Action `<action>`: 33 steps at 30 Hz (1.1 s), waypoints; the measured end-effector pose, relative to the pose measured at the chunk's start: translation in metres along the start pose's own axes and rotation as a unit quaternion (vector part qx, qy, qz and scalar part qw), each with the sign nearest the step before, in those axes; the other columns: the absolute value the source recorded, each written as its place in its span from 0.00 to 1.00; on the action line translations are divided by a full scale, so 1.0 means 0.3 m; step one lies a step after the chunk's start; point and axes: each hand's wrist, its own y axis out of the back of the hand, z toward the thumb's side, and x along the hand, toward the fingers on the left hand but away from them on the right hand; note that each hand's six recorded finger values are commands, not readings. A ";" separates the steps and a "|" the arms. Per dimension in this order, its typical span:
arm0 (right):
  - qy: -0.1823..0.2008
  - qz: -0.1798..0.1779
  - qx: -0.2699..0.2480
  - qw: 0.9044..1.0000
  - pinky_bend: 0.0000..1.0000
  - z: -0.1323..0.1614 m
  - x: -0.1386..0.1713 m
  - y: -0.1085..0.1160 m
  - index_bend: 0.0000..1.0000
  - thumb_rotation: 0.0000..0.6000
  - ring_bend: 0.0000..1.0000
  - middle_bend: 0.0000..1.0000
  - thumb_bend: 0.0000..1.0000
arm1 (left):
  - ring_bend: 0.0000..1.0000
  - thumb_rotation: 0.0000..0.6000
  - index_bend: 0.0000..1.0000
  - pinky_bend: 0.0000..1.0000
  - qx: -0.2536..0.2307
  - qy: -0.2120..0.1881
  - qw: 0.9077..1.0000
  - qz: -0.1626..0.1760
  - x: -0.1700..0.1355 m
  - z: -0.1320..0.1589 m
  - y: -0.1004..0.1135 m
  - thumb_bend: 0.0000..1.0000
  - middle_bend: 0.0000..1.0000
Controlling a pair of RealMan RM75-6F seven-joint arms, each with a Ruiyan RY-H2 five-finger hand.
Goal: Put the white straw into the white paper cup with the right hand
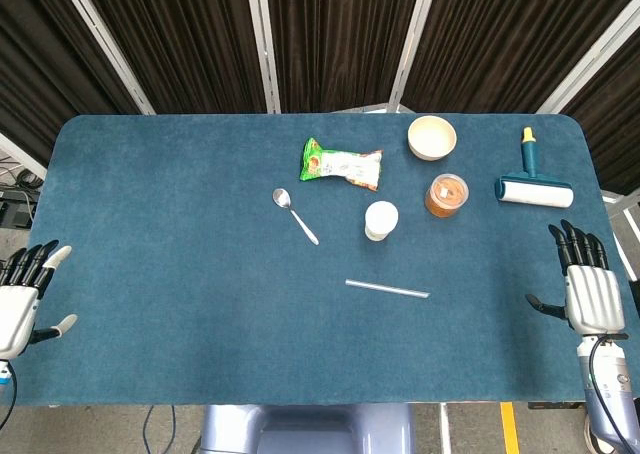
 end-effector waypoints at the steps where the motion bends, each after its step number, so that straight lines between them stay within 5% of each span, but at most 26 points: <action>1: 0.000 0.000 0.000 1.000 0.00 0.000 0.000 0.000 0.00 1.00 0.00 0.00 0.09 | 0.00 1.00 0.08 0.00 0.000 0.000 1.000 0.000 0.000 0.000 0.000 0.20 0.00; 26: 0.017 -0.002 -0.018 1.000 0.01 0.031 0.002 0.005 0.00 1.00 0.00 0.00 0.09 | 0.00 1.00 0.07 0.00 0.001 0.002 1.000 -0.001 0.003 0.001 0.000 0.20 0.00; 28: 0.025 -0.008 -0.026 0.999 0.21 0.041 0.000 0.013 0.00 1.00 0.03 0.06 0.09 | 0.00 1.00 0.07 0.00 0.001 0.002 1.000 0.000 0.003 0.001 0.000 0.20 0.00; 31: 0.042 -0.028 -0.044 0.998 0.67 0.065 -0.007 0.040 0.06 1.00 0.39 0.47 0.09 | 0.00 1.00 0.07 0.00 0.001 0.002 1.000 0.000 0.002 0.000 0.000 0.20 0.00; 33: 0.056 -0.051 -0.053 0.996 0.83 0.087 -0.016 0.071 0.14 1.00 0.62 0.72 0.09 | 0.00 1.00 0.07 0.00 0.001 0.002 1.000 0.000 0.002 0.000 0.000 0.20 0.00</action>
